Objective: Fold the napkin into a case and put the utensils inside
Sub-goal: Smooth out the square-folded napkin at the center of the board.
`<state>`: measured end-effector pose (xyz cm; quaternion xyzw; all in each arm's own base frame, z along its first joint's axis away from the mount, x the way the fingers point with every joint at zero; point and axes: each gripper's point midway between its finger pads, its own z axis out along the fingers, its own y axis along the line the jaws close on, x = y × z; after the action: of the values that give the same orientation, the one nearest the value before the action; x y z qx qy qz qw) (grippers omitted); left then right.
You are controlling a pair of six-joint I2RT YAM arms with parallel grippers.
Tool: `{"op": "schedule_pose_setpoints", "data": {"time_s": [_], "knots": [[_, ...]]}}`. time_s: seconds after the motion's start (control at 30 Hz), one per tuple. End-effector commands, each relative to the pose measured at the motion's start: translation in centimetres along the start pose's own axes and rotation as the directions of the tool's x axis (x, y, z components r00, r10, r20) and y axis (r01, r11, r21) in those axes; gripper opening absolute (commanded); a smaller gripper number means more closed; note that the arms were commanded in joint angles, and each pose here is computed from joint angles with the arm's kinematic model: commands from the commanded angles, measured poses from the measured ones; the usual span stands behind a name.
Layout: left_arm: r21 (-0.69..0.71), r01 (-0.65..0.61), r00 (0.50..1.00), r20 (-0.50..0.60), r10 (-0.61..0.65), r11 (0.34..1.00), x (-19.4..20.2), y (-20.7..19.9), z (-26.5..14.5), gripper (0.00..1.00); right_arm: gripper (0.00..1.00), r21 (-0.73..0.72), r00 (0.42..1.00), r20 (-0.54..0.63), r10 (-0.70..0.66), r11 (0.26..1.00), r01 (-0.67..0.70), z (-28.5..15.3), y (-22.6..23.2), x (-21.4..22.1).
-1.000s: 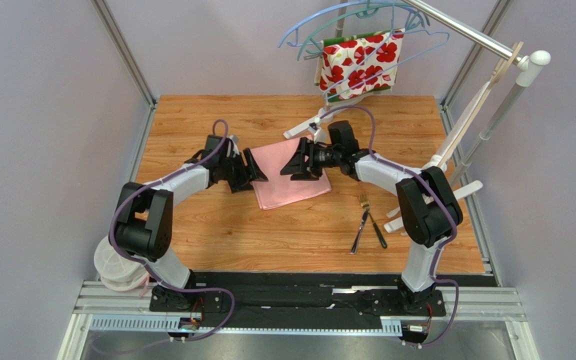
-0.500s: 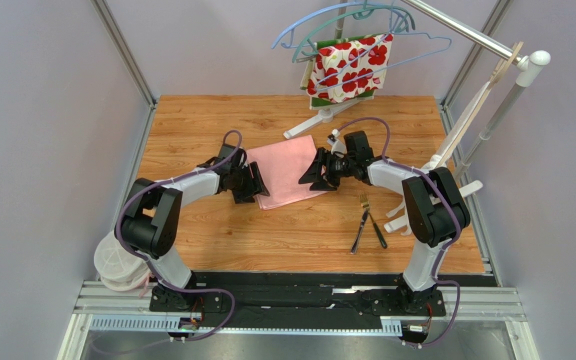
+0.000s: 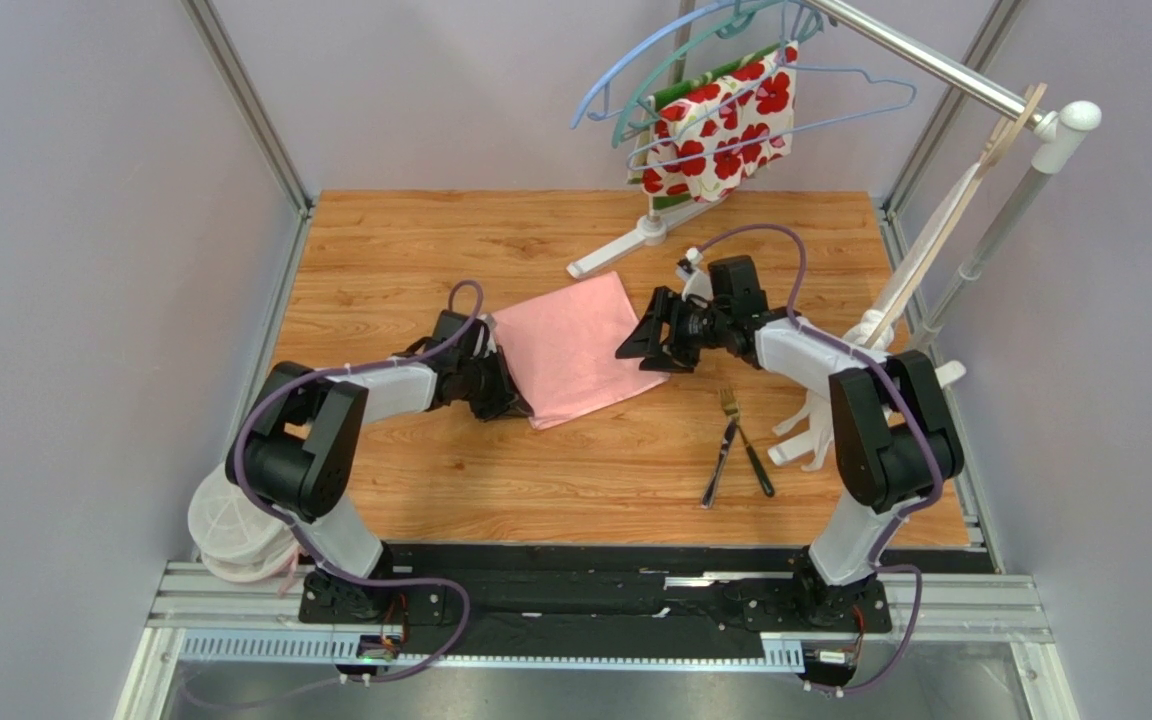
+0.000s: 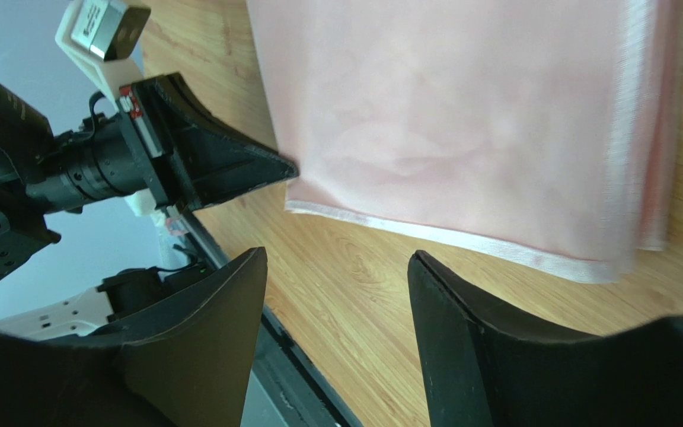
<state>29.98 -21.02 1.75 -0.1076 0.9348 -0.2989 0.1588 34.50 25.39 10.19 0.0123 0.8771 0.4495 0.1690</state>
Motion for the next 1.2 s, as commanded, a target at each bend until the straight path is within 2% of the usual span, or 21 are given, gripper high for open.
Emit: {"op": "schedule_pose_setpoints", "data": {"time_s": [0.0,0.07,0.13,0.2,0.23,0.4,0.47,0.5,0.57,0.6,0.63,0.67,0.7,0.77,0.87,0.9,0.93,1.0,1.07,1.17], "knots": [[0.034,-0.05,0.994,-0.092,0.053,0.998,3.8,0.8,-1.4,0.0,0.63,0.099,0.994,0.054,-0.099,0.991,0.094,-2.6,-0.3,0.0],[0.048,-0.035,0.988,-0.146,0.042,0.998,5.9,1.7,-1.6,0.0,0.62,0.104,0.992,0.046,-0.116,0.988,0.111,-2.9,-0.6,0.7],[0.088,0.0,0.976,-0.218,0.019,0.996,8.6,2.2,-1.9,0.0,0.6,0.036,0.986,0.07,-0.154,0.988,0.152,-2.6,0.6,0.4],[0.118,0.018,0.969,-0.246,0.012,0.993,9.9,2.4,-2.0,0.0,0.6,0.0,0.988,0.071,-0.138,0.99,0.139,-1.9,1.4,0.2],[0.113,0.028,0.964,-0.265,0.003,0.993,11.0,3.1,-2.1,0.0,0.6,-0.023,0.989,0.041,-0.144,0.989,0.145,-0.7,1.6,0.6],[0.105,-0.005,0.966,-0.255,0.032,0.995,12.2,3.7,-3.3,0.0,0.63,-0.082,0.987,0.035,-0.158,0.984,0.16,3.8,4.0,-1.8],[0.094,-0.033,0.966,-0.254,0.056,0.995,12.2,3.6,-4.3,0.18,0.66,-0.13,0.988,0.025,-0.15,0.98,0.152,5.8,4.3,-2.4],[0.113,-0.073,0.974,-0.204,0.095,0.991,11.3,2.7,-5.3,0.35,0.68,-0.157,0.989,0.039,-0.145,0.976,0.149,6.0,5.5,-3.4],[0.084,-0.106,0.975,-0.186,0.12,0.991,10.7,2.2,-7.0,0.56,0.72,-0.174,0.99,0.017,-0.14,0.975,0.14,7.2,5.3,-3.6],[0.079,-0.141,0.981,-0.121,0.15,0.987,9.6,1.5,-8.2,0.67,0.73,-0.187,0.988,0.025,-0.15,0.971,0.152,7.4,6.1,-4.3],[0.075,-0.141,0.985,-0.094,0.147,0.987,8.9,0.7,-9.1,0.71,0.77,-0.189,0.989,0.023,-0.149,0.97,0.15,7.6,6.2,-4.5],[0.078,-0.137,0.988,-0.065,0.142,0.987,8.2,0.1,-9.7,0.8,0.78,-0.187,0.99,0.016,-0.143,0.972,0.144,8.0,5.9,-4.6],[0.059,-0.134,0.991,-0.018,0.135,0.989,7.2,-0.3,-10.5,0.79,0.79,-0.184,0.99,0.017,-0.141,0.973,0.142,8.2,5.8,-4.8],[0.137,-0.128,0.989,0.086,0.117,0.982,4.5,-3.3,-11.4,0.73,0.83,-0.187,0.991,0.019,-0.132,0.973,0.133,8.6,5.9,-5.2],[0.285,-0.151,0.971,0.225,0.087,0.947,0.2,-7.6,-11.1,0.41,0.85,-0.212,0.995,0.031,-0.09,0.973,0.094,9.3,5.9,-5.5],[0.293,-0.123,0.98,0.187,0.069,0.948,-0.3,-7.6,-9.3,0.19,0.85,-0.216,0.997,0.023,-0.068,0.974,0.071,9.8,5.5,-5.3],[0.345,-0.159,0.969,0.232,0.081,0.925,-2.2,-9.6,-9.3,0.13,0.85,-0.245,0.997,0.035,-0.071,0.966,0.077,9.9,5.9,-5.6],[0.354,-0.138,0.981,0.177,0.078,0.925,-2.8,-9.5,-6.5,0.05,0.85,-0.264,0.999,0.031,-0.031,0.964,0.038,10.3,5.9,-5.7],[0.382,-0.144,0.979,0.191,0.075,0.913,-3.9,-10.0,-5.4,0.0,0.85,-0.27,1.0,0.025,-0.019,0.962,0.025,11.0,5.5,-5.8],[0.32,-0.087,0.99,0.134,0.046,0.943,-3.2,-7.2,-2.5,0.0,0.85,-0.266,1.0,0.03,-0.008,0.964,0.016,11.6,4.7,-5.9]]}}
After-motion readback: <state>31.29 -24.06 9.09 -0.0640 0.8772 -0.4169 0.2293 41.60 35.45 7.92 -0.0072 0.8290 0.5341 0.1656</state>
